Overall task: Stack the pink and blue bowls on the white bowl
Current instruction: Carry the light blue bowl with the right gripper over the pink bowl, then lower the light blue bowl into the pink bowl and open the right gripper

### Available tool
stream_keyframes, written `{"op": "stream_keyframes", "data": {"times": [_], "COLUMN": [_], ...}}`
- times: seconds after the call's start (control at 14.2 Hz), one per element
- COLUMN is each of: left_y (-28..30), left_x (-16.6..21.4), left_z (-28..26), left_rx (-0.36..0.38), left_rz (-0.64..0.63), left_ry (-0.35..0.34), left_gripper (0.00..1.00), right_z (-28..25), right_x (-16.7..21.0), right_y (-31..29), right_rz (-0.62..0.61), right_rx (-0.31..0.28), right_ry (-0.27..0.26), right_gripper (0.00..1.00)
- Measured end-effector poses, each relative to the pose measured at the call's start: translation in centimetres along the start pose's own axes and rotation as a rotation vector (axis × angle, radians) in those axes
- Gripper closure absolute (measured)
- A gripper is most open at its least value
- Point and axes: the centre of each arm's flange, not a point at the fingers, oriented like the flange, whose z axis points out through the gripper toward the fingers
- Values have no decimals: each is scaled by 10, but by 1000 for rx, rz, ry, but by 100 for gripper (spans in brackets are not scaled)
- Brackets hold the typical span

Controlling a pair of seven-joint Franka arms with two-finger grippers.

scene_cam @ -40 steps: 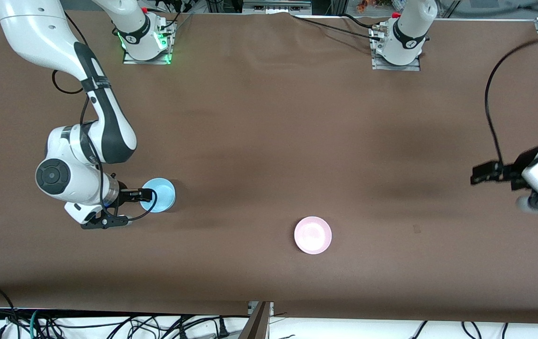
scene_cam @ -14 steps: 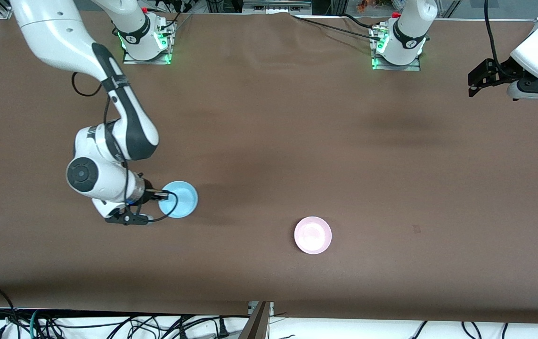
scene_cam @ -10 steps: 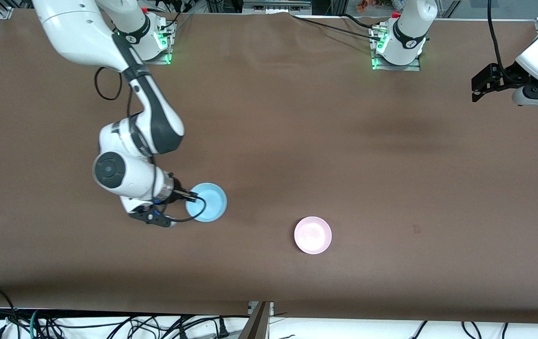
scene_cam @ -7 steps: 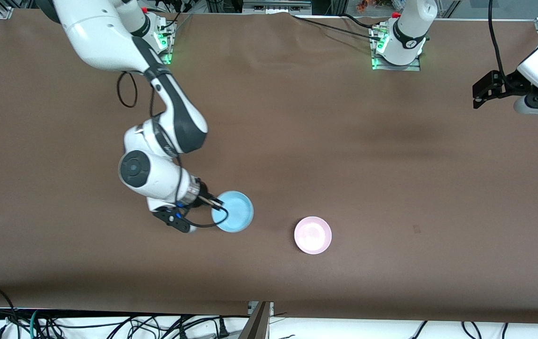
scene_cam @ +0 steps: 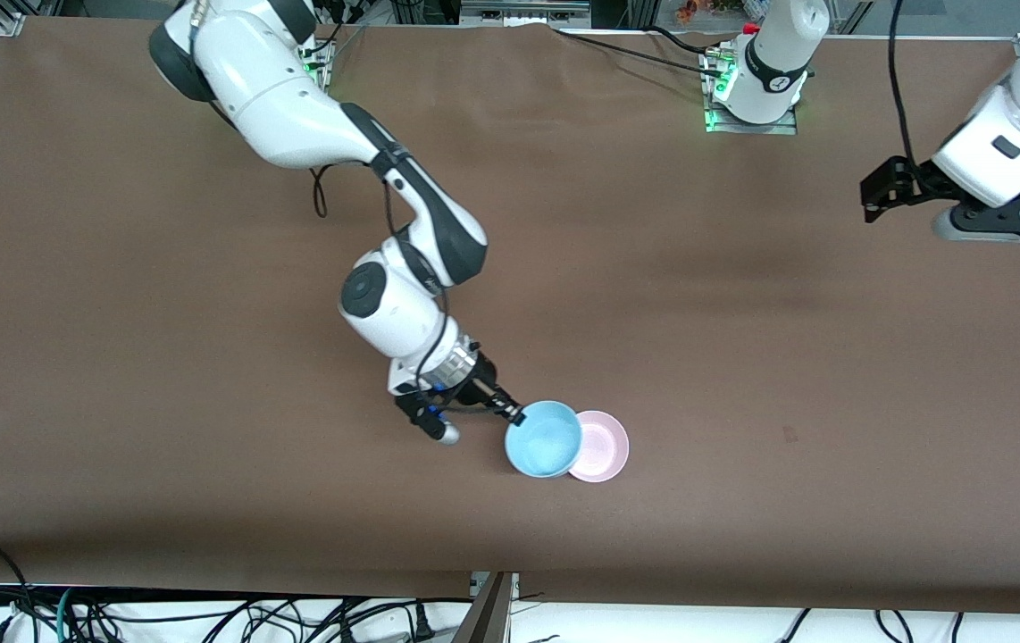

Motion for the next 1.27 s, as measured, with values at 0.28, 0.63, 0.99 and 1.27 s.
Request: {"op": "stream_keyframes", "data": {"times": [0.28,0.63,0.99,1.27], "left_y": [-2,2,5,2], "left_x": [10,22,21,10], "left_z": [0,7,10,22], "left_rx": [-51,-57,-60,-63], "left_rz": [-13,-12,-5,-10], "left_ry": [47,79,103,103], "left_gripper": [0,0,0,0], "right_z": [13,15,48,50], "right_x": [-16,-15,-33,-39], "right_y": [-4,-4,21,20], "right_rz": [6,10,8,4], "right_rx": [67,109,122,131], "right_ry": [-3,17,20,21], "right_gripper": [98,98,98,98]}}
